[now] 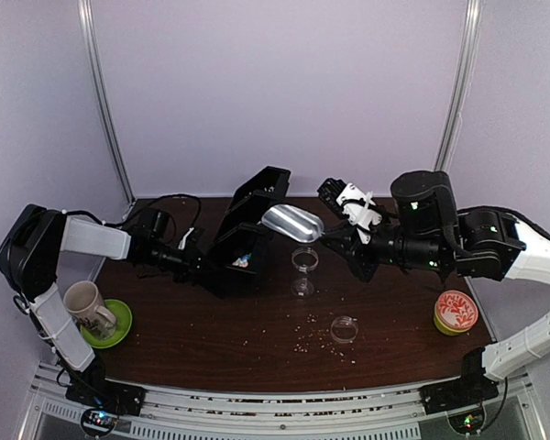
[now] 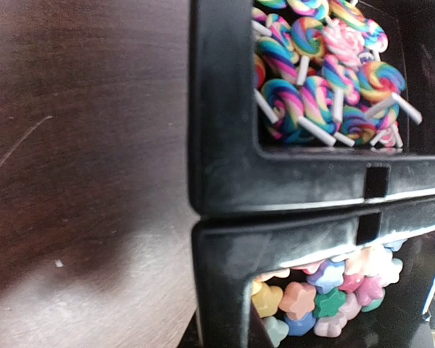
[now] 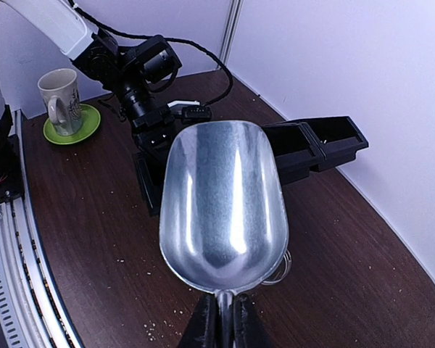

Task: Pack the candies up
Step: Adjust the fake candies in the storage box, then scoop the fake candies from the storage box, then place the fake candies in the packing bottle.

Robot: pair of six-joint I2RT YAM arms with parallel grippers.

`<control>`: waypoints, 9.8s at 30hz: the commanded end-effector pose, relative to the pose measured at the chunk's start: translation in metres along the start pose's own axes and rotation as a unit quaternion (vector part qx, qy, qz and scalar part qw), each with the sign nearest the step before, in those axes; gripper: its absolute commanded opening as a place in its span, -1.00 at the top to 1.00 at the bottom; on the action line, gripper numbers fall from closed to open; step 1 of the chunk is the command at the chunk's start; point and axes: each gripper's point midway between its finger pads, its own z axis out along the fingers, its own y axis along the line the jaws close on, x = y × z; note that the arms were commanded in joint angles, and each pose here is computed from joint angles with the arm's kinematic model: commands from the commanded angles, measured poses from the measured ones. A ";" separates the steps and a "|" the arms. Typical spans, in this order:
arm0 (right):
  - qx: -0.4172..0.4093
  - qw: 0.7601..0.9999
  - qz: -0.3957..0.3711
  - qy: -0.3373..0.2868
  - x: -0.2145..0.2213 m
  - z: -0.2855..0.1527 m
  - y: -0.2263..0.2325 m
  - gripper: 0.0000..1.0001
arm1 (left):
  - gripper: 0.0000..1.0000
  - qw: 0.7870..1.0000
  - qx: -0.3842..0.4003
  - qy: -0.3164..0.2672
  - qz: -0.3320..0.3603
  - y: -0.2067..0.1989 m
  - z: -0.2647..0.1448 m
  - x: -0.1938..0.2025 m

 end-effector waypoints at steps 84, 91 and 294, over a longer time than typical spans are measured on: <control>-0.041 0.937 -0.123 0.325 0.060 0.160 0.077 1.00 | 1.00 0.886 -0.374 -0.077 0.263 -0.030 -0.072 -0.059; -0.040 0.923 -0.134 0.358 0.084 0.177 0.081 1.00 | 1.00 0.883 -0.378 -0.080 0.268 -0.033 -0.072 -0.059; 0.143 0.977 0.046 0.148 0.122 0.045 -0.064 1.00 | 1.00 0.904 -0.329 -0.166 0.218 -0.030 -0.108 -0.068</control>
